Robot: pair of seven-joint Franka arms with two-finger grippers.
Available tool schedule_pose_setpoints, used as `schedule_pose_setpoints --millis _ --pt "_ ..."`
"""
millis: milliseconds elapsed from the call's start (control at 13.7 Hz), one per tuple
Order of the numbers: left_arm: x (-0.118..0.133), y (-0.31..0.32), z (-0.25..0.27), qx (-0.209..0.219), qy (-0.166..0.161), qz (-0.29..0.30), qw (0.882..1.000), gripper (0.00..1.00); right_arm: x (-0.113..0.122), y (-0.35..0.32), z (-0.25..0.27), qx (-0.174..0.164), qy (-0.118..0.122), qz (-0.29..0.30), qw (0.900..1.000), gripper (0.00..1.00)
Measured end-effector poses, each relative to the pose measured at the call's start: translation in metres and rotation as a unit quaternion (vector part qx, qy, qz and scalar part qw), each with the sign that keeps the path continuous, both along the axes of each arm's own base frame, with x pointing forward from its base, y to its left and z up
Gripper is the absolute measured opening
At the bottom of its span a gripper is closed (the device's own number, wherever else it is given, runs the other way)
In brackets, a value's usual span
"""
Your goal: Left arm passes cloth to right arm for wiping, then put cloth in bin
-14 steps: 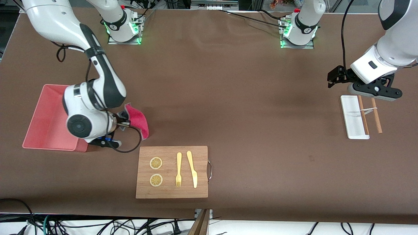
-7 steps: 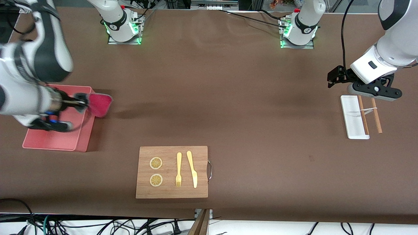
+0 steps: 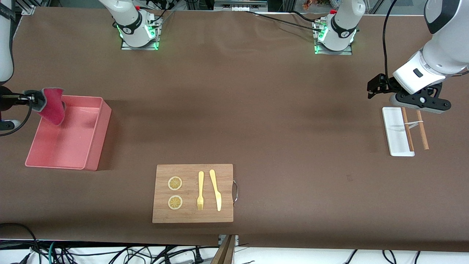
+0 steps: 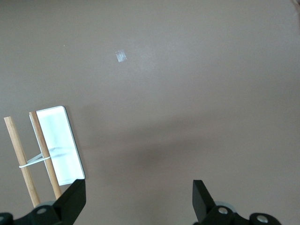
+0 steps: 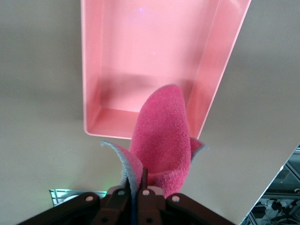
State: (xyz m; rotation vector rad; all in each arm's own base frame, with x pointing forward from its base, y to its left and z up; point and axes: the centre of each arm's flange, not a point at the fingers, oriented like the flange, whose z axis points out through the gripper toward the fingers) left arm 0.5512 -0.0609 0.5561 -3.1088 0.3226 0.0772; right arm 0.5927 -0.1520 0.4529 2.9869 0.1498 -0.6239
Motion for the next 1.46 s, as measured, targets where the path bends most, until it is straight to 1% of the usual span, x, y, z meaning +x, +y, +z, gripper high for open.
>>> schedule_pose_setpoints --millis 146,366,585,659,805,878,951,1024,1098,1171,1244,1317,1463 --pt "0.000 0.000 0.000 0.000 0.000 0.000 1.000 1.00 0.003 -0.007 -0.041 -0.001 0.004 0.003 1.000 0.02" --pt "0.000 0.000 0.000 0.000 0.000 0.000 1.000 1.00 0.006 -0.011 -0.109 -0.003 -0.005 0.013 1.000 0.02" --pt "0.000 -0.001 0.000 0.000 0.000 -0.001 1.000 1.00 0.013 -0.013 -0.156 -0.006 -0.031 0.022 0.999 0.02" --pt "0.000 -0.003 0.000 0.000 0.000 -0.003 1.000 1.00 0.015 -0.014 -0.167 -0.004 -0.041 0.019 0.999 0.08" --pt "-0.001 -0.005 0.000 0.000 0.000 -0.004 1.000 1.00 0.021 -0.012 -0.175 0.009 -0.061 0.007 0.998 0.26" --pt "-0.001 -0.005 0.000 0.000 0.000 -0.004 1.000 1.00 0.025 -0.012 -0.167 0.011 -0.072 0.004 0.997 0.37" --pt "-0.001 -0.005 0.000 0.000 0.000 -0.004 1.000 1.00 0.028 -0.012 -0.150 0.011 -0.083 0.003 0.996 0.49" --pt "-0.001 -0.005 0.000 0.000 0.000 -0.004 1.000 1.00 0.029 -0.012 -0.124 0.013 -0.090 -0.001 0.996 0.58" --pt "-0.001 -0.005 0.000 0.000 0.000 -0.004 1.000 1.00 0.028 -0.010 -0.092 0.020 -0.094 -0.009 0.995 0.67" --pt "-0.001 -0.005 0.000 0.000 0.000 -0.004 1.000 1.00 0.024 -0.008 -0.055 0.029 -0.097 -0.020 0.995 0.78" --pt "-0.001 -0.005 0.000 0.000 0.000 -0.004 1.000 1.00 0.016 -0.003 -0.012 0.034 -0.100 -0.040 0.994 0.90" --pt "-0.001 -0.005 0.000 0.000 0.000 -0.005 1.000 1.00 0.009 0.004 0.022 0.034 -0.106 -0.059 0.992 0.99" --pt "-0.001 -0.005 0.000 0.000 0.000 -0.005 1.000 1.00 -0.006 0.030 0.079 0.030 -0.121 -0.088 0.988 1.00"
